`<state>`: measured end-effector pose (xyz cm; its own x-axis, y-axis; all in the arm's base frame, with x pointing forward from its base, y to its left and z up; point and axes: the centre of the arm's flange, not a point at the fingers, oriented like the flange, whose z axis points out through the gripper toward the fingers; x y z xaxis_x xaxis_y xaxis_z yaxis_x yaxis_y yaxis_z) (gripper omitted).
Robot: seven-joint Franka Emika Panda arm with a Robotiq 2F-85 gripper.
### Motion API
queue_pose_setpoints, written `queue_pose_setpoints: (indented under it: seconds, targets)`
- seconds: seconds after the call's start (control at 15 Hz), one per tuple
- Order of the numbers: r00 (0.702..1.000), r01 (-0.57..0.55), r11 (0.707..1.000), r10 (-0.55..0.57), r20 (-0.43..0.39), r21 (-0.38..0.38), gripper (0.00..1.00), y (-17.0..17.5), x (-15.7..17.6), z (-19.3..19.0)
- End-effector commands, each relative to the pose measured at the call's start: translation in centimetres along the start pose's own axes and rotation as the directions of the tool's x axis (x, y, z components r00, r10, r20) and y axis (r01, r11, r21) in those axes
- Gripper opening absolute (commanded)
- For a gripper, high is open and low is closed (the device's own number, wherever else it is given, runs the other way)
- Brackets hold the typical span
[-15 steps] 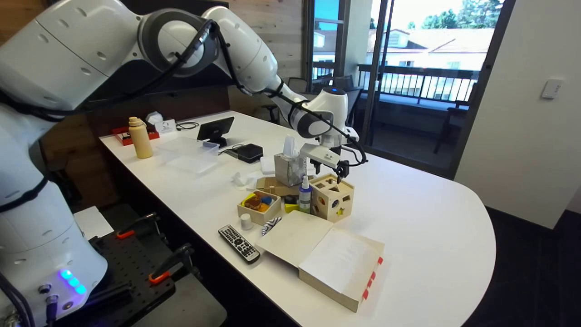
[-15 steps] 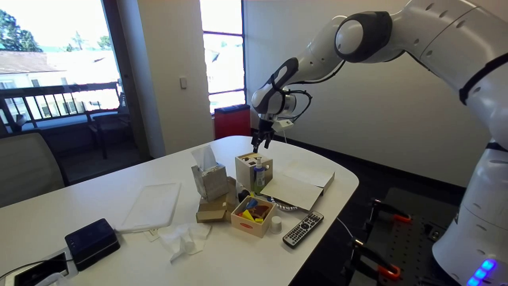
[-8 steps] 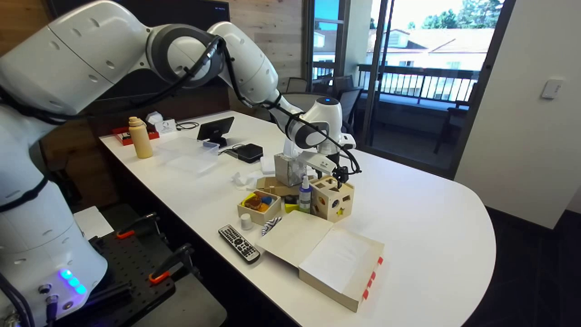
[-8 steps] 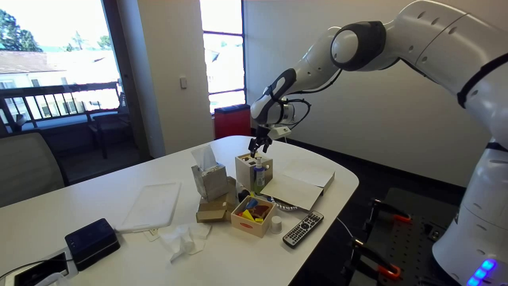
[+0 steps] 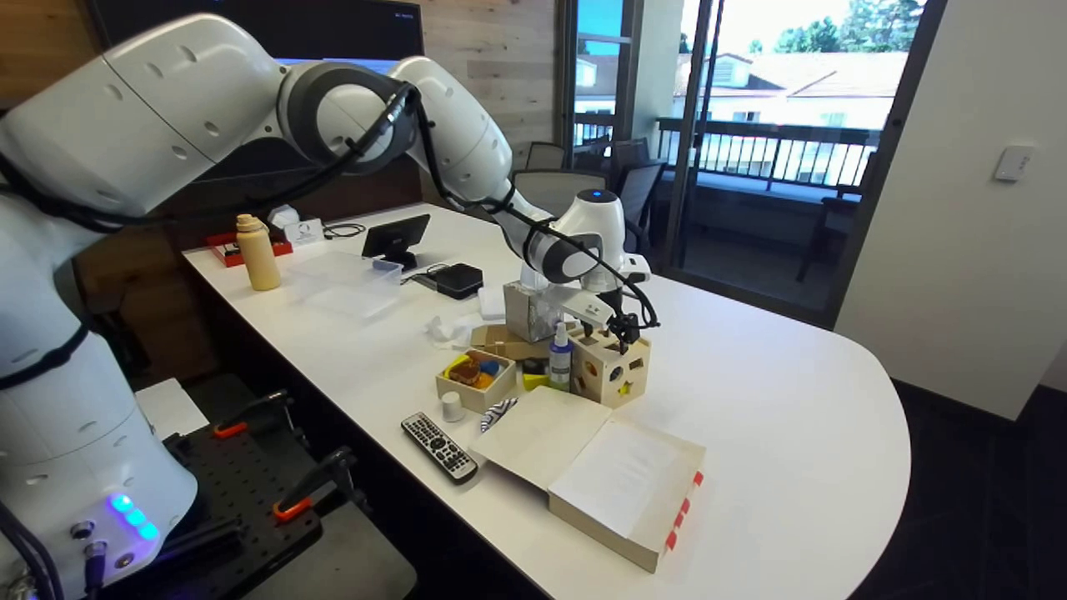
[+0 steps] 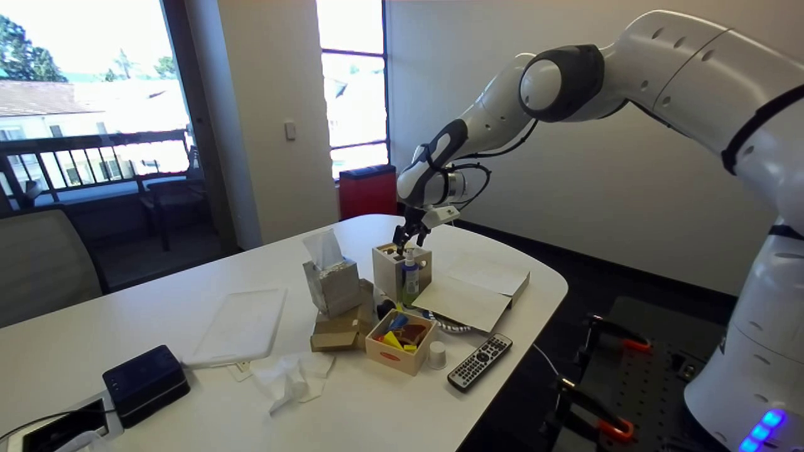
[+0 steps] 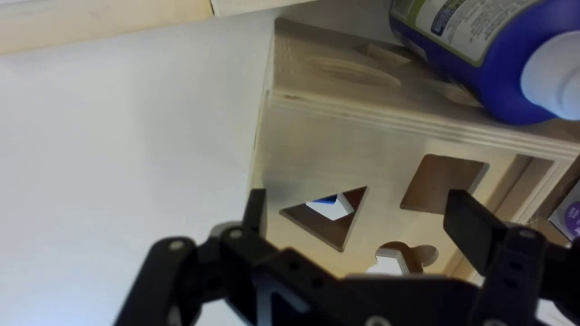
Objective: Move the wooden toy box lid to the right.
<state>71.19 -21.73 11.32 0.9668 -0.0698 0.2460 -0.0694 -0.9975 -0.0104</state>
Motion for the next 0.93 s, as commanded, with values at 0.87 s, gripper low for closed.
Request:
queue_pose_setpoints:
  seconds: [0.87]
  targets:
    - [0.996,-0.084,0.995,0.083,-0.016,-0.053,1.0,2.0,0.2,0.7]
